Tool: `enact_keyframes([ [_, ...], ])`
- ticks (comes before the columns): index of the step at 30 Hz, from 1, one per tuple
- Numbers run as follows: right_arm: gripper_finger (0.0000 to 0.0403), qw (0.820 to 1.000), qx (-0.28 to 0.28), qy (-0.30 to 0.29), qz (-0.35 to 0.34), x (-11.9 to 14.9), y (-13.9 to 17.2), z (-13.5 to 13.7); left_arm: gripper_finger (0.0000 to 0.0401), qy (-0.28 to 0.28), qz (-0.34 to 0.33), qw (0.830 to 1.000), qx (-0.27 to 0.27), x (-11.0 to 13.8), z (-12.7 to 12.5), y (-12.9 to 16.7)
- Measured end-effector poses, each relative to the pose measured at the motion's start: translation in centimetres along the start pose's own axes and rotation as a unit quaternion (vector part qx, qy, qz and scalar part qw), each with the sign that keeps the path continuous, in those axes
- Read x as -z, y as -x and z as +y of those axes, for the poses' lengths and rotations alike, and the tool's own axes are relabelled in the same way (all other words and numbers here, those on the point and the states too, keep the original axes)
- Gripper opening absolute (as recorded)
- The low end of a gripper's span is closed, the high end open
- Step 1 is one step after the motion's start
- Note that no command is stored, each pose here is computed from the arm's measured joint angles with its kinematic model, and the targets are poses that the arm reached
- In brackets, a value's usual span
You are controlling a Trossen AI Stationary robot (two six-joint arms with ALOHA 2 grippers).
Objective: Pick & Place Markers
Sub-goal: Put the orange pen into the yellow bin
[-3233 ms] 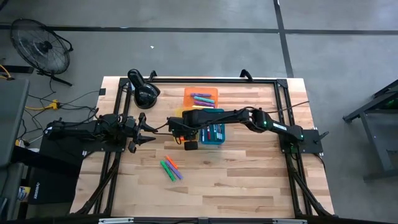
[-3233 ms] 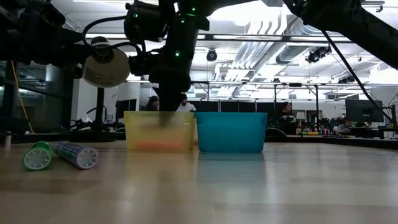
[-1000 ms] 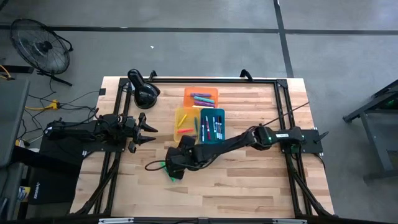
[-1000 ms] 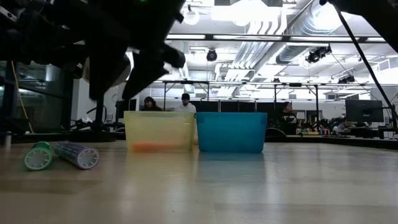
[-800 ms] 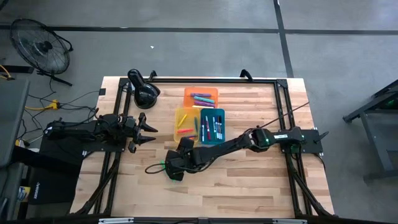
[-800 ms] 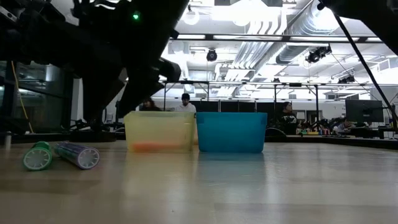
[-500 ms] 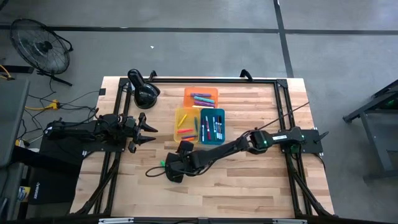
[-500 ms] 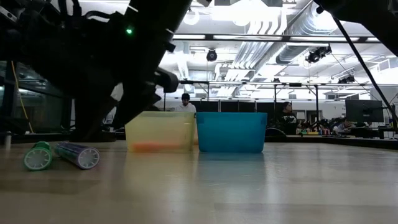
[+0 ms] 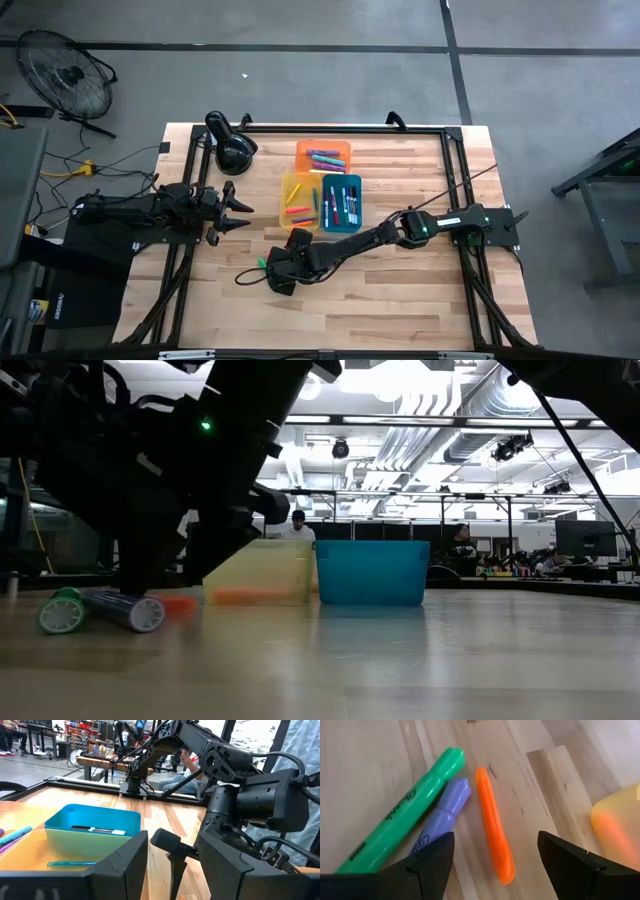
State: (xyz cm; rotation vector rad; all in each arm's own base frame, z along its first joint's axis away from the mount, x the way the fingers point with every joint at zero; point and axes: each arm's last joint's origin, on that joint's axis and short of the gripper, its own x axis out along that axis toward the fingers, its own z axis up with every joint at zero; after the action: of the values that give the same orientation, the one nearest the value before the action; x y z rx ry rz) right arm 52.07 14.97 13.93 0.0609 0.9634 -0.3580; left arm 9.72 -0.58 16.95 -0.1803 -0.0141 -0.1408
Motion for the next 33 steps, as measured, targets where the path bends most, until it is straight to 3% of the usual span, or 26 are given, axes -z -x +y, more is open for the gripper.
enact_keyframes([
  [4,0.0275,0.999,-0.009,0.027,0.023,0.2,-0.1,-0.4,0.0170,0.000,0.000,1.000,0.000,0.0,0.0,0.0],
  [14,0.0275,0.985,-0.047,0.160,0.034,-0.1,-0.4,-0.8,0.0170,0.000,0.000,1.000,0.000,0.0,0.0,0.0],
  [22,0.0272,0.982,-0.120,0.137,0.052,-1.3,-1.3,-2.6,0.0170,0.000,0.000,1.000,0.000,0.0,0.0,0.0],
  [33,0.0211,0.981,-0.130,0.129,0.058,-1.6,-1.8,-3.4,0.0170,0.000,0.000,1.000,0.000,0.0,0.0,0.0],
])
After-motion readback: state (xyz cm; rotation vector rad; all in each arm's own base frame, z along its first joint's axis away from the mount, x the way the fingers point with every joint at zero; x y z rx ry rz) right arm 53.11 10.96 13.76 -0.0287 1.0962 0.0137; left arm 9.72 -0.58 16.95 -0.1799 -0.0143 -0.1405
